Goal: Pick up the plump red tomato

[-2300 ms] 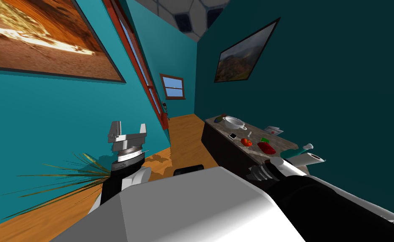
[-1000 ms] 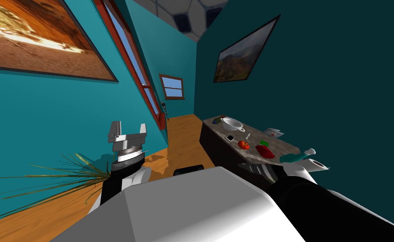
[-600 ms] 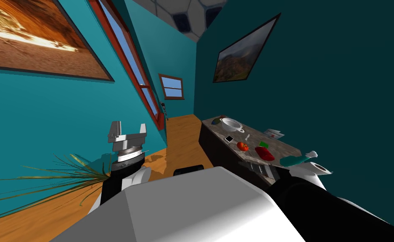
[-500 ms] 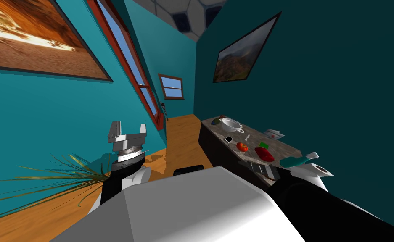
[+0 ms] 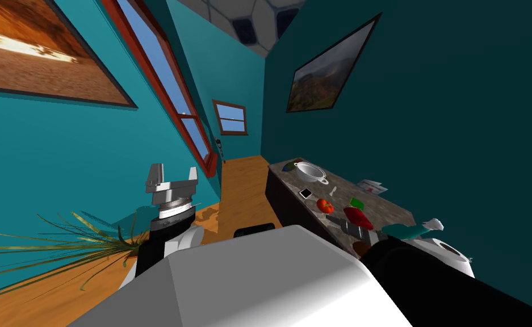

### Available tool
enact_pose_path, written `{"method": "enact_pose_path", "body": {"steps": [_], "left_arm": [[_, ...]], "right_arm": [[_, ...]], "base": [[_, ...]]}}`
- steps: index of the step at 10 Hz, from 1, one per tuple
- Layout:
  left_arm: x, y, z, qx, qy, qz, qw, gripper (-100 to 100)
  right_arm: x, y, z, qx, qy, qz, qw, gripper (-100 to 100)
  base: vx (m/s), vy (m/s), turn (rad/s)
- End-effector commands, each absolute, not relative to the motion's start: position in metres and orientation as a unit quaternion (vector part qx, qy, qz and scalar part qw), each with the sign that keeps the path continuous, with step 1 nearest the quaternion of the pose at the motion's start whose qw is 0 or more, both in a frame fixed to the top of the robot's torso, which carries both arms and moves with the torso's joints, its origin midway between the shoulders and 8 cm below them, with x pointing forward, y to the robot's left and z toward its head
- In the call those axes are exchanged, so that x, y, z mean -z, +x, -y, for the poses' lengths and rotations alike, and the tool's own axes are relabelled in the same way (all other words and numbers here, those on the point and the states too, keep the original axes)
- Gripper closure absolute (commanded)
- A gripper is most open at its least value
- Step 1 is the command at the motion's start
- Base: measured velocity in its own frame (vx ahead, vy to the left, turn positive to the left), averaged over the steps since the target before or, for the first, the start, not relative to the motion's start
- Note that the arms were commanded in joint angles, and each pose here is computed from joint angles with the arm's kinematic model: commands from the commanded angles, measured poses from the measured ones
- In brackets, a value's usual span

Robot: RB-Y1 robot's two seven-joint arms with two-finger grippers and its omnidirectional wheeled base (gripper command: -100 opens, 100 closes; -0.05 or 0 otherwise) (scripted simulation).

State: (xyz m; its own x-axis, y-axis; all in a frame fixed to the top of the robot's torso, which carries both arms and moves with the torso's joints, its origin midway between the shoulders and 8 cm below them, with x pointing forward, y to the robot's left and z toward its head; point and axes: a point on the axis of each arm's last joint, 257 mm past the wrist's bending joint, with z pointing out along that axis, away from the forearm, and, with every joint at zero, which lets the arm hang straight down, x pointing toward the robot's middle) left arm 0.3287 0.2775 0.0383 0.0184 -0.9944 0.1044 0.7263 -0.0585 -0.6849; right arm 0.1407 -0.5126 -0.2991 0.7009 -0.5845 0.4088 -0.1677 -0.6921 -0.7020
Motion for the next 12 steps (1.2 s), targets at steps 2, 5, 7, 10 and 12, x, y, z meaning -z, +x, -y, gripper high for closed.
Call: {"method": "enact_pose_path", "body": {"steps": [2, 5, 7, 10, 12], "left_arm": [[-0.038, 0.329, -0.278, 0.664, -0.298, -0.225, 0.648, 0], [-0.038, 0.329, -0.277, 0.664, -0.298, -0.225, 0.648, 0], [-0.038, 0.329, -0.277, 0.664, -0.298, -0.225, 0.648, 0], [-0.038, 0.329, -0.277, 0.664, -0.298, -0.225, 0.648, 0], [-0.038, 0.329, -0.277, 0.664, -0.298, -0.225, 0.648, 0]], "right_arm": [[0.296, 0.126, 0.520, 0.332, -0.838, -0.278, 0.333, -100], [0.298, 0.121, 0.521, 0.334, -0.831, -0.294, 0.333, -100], [0.301, 0.109, 0.515, 0.337, -0.828, -0.301, 0.331, -100], [0.305, 0.090, 0.505, 0.342, -0.825, -0.311, 0.325, -100], [0.306, 0.088, 0.503, 0.342, -0.824, -0.313, 0.325, -100]], "base": [[0.109, -0.255, 0.047], [0.106, -0.167, 0.036], [0.029, -0.019, 0.059], [0.067, -0.024, 0.096], [0.043, -0.016, 0.041]]}}
